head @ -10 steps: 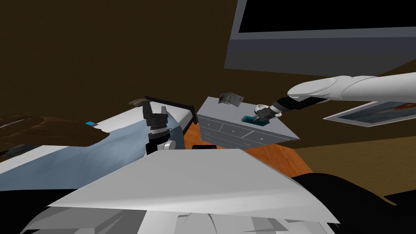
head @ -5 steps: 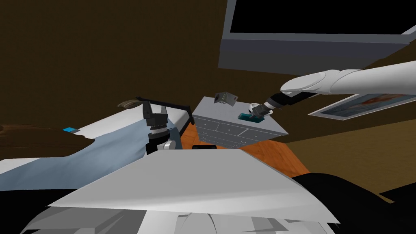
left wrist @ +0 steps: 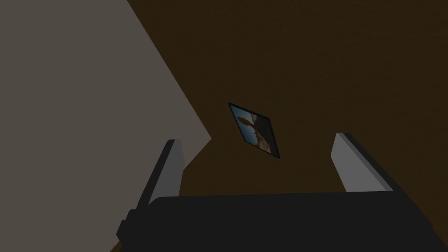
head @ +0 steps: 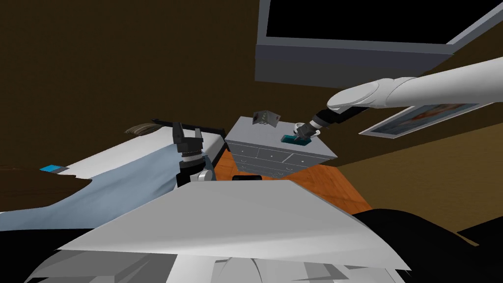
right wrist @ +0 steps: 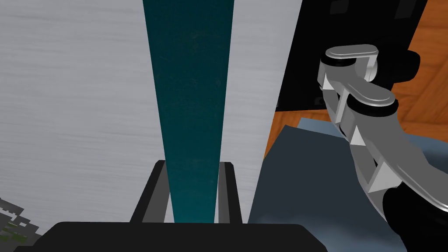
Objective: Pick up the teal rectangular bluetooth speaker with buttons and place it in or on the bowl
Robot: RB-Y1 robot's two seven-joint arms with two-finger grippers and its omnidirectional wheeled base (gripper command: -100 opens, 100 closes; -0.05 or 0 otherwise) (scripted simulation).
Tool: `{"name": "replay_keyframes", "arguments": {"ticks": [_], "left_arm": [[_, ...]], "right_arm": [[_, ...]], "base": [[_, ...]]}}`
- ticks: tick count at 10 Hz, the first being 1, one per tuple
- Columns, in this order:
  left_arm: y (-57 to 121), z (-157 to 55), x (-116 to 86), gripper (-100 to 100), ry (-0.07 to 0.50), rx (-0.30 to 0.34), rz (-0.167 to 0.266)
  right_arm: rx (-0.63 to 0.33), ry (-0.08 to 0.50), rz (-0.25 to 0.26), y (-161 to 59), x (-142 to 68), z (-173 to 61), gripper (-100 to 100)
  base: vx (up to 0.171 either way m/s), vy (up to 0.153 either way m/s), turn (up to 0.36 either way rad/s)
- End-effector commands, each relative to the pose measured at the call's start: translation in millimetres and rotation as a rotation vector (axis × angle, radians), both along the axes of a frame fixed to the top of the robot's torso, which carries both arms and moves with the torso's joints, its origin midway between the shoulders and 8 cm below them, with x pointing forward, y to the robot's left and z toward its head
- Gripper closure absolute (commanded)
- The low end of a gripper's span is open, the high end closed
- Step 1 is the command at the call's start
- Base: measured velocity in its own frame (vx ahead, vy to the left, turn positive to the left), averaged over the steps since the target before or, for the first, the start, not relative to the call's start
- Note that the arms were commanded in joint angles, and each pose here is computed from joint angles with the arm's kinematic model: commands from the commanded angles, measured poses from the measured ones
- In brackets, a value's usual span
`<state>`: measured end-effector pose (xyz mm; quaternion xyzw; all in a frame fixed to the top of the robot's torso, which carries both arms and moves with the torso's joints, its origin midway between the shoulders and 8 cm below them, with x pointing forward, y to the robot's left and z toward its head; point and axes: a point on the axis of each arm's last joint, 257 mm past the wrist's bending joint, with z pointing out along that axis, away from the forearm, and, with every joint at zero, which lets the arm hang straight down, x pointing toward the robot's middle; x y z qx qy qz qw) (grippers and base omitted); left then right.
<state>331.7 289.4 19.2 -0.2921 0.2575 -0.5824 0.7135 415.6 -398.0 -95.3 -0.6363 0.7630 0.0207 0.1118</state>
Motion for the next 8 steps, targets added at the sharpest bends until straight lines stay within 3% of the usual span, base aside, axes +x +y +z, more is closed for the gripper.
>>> {"name": "replay_keyframes", "arguments": {"ticks": [1,2,5,6,7,8], "left_arm": [[0.0,0.0,0.0,0,0.0,0.0,0.0],[0.0,0.0,0.0,0,0.0,0.0,0.0],[0.0,0.0,0.0,0,0.0,0.0,0.0],[0.0,0.0,0.0,0,0.0,0.0,0.0],[-0.1,0.0,0.0,0,0.0,0.0,0.0],[-0.1,0.0,0.0,0,0.0,0.0,0.0]], "right_arm": [[0.005,0.0,0.027,33.4,7.0,2.8,100],[-0.002,0.003,0.034,35.2,7.6,2.7,100],[-0.005,0.015,0.096,97.2,11.4,4.6,100],[-0.004,0.011,0.085,85.3,11.8,7.1,100],[-0.004,0.012,0.086,87.2,11.7,7.2,0],[-0.006,0.023,0.02,70.9,10.9,13.8,100]], "base": [[0.007,-0.139,-0.218],[0.018,-0.086,-0.063],[0.037,-0.093,-0.202],[0.023,-0.047,-0.029],[0.003,-0.008,0.007],[-0.043,-0.052,0.229]]}}
